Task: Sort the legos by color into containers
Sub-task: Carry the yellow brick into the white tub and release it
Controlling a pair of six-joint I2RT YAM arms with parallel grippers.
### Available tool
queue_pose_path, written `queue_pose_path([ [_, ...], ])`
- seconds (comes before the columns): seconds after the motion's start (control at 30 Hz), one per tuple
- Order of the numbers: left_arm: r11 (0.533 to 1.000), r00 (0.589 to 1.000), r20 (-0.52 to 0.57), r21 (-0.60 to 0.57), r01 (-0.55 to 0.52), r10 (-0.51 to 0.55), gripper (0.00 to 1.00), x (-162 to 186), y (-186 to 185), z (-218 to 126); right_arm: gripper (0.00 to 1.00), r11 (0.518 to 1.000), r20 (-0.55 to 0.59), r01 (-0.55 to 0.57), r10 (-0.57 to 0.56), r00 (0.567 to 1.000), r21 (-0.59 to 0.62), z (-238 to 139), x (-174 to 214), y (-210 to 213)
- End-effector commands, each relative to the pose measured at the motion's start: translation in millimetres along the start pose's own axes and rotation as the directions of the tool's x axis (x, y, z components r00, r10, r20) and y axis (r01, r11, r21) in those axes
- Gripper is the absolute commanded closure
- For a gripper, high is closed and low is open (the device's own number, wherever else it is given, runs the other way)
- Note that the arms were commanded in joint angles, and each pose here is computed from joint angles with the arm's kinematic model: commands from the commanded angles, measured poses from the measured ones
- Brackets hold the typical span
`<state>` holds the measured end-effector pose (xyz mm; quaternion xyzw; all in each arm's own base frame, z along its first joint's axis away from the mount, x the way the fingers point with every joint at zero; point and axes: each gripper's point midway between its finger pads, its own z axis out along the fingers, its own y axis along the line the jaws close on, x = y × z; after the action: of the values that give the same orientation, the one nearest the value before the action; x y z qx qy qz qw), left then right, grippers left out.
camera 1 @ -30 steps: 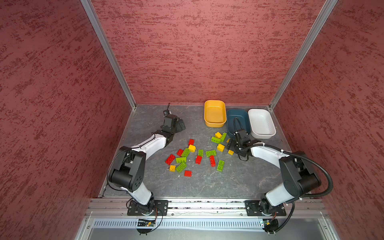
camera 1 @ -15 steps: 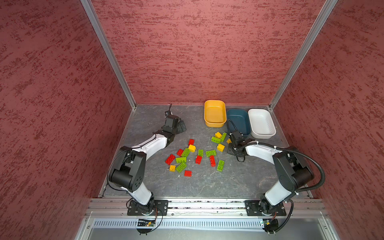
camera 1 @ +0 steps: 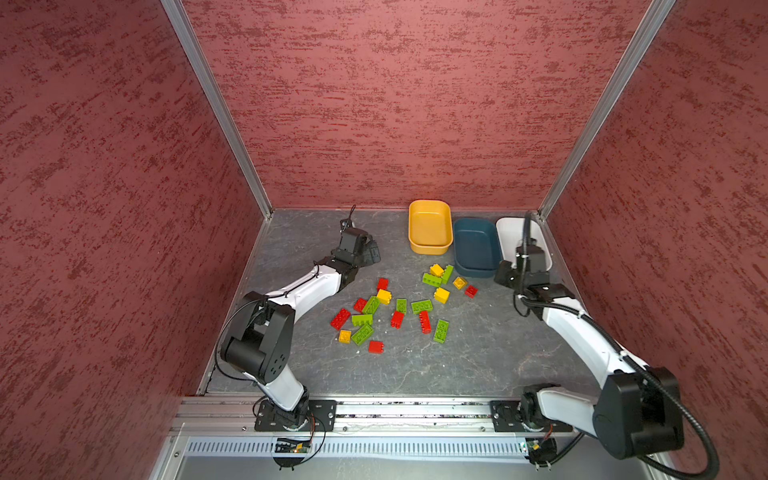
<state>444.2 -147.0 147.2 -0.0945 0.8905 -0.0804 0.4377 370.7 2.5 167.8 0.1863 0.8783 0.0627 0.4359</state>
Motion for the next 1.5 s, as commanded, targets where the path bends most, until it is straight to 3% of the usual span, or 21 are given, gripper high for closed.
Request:
queue_pose_path([
  [0.0, 1.000, 1.000, -0.010, -0.002, -0.002, 0.002, 0.01, 2, -12, 2, 0.75, 0.997, 0.070, -0.019, 0.024, 0.997, -0.068, 12, -33, -14],
  [0.07, 1.000, 1.000, -0.029, 0.023, -0.002, 0.003, 0.01, 4, -21, 1, 0.75, 0.995, 0.068, -0.049, 0.055, 0.996, -0.081, 24, -48, -27],
  [0.13, 0.999, 0.998, -0.057, 0.052, -0.005, 0.008, 0.01, 11, -28, 1, 0.75, 0.999, 0.029, -0.030, 0.031, 0.999, -0.019, 44, -58, -48],
  [0.27, 0.999, 0.995, -0.092, 0.050, -0.020, 0.024, 0.01, 25, -29, -1, 0.75, 0.986, -0.104, 0.103, -0.090, 0.990, 0.128, 90, -60, -80],
  [0.43, 0.999, 0.994, -0.106, 0.036, -0.009, 0.013, 0.01, 33, -22, -4, 0.72, 0.965, -0.235, 0.207, -0.166, 0.958, 0.159, 134, -65, -91],
  [0.77, 0.999, 0.991, -0.134, 0.053, -0.012, 0.019, 0.01, 36, -29, 0, 0.57, 0.974, -0.314, 0.145, -0.085, 0.946, 0.175, 180, -64, -95],
  [1.07, 0.999, 0.989, -0.144, 0.047, -0.006, 0.013, 0.01, 39, -28, 3, 0.42, 0.977, -0.286, 0.136, -0.085, 0.954, 0.164, 153, -75, -86],
  [1.17, 0.999, 0.990, -0.144, 0.052, -0.003, 0.011, 0.00, 38, -30, 4, 0.32, 0.980, -0.248, 0.123, -0.081, 0.966, 0.159, 133, -81, -80],
  [1.37, 0.997, 0.988, -0.152, 0.076, -0.018, 0.030, 0.00, 36, -37, 6, 0.20, 0.998, -0.162, 0.027, -0.019, 0.987, 0.052, 87, -74, -53],
  [1.43, 0.996, 0.986, -0.165, 0.088, -0.023, 0.037, 0.01, 38, -41, 7, 0.12, 1.000, -0.145, -0.015, 0.018, 0.989, 0.020, 69, -67, -42],
  [1.47, 0.996, 0.985, -0.167, 0.088, -0.025, 0.040, 0.00, 38, -43, 8, 0.01, 0.999, -0.136, -0.037, 0.037, 0.990, 0.000, 61, -61, -37],
])
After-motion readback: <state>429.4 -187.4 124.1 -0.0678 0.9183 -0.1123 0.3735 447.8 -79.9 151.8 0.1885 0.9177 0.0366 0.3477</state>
